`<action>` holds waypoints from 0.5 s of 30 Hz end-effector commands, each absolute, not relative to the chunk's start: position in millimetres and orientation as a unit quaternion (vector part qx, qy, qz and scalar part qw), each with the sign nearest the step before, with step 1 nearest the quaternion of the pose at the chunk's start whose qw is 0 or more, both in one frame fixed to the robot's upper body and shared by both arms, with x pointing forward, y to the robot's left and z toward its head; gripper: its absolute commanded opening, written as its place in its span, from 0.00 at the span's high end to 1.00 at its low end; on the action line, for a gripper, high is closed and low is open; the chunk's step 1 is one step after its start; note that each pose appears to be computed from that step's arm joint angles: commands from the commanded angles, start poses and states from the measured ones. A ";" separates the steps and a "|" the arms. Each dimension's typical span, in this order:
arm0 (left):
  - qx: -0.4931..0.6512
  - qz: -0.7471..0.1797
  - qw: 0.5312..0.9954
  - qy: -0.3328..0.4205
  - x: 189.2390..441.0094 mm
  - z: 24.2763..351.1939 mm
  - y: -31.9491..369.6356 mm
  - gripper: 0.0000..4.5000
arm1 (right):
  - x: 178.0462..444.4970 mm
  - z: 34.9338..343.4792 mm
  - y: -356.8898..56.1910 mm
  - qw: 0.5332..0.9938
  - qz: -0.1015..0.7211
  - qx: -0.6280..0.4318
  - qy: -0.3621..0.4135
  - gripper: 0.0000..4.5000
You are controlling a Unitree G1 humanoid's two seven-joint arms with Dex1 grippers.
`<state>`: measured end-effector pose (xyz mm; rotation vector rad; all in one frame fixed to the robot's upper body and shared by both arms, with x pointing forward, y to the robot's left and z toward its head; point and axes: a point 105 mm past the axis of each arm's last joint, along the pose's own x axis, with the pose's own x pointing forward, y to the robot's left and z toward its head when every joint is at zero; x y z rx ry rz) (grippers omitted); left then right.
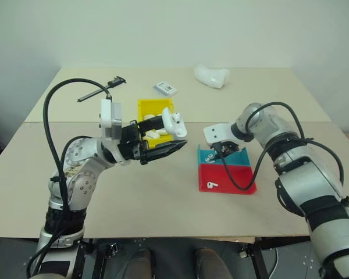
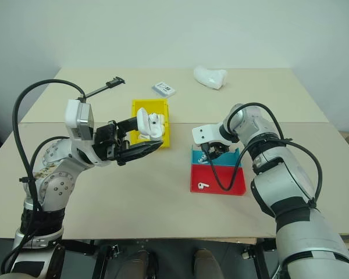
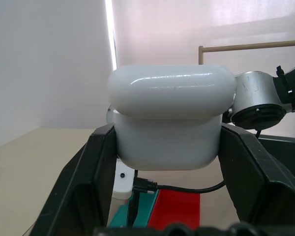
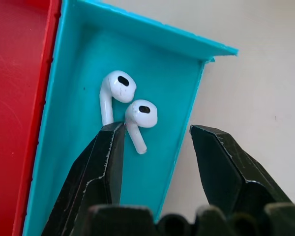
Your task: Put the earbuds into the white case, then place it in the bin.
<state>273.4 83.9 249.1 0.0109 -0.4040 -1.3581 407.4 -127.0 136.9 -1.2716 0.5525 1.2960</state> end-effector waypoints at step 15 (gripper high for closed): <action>0.020 -0.624 0.755 -0.202 265.5 256.0 86.6 0.38 | 404.3 135.6 -119.3 0.568 0.572 -0.551 0.215 0.43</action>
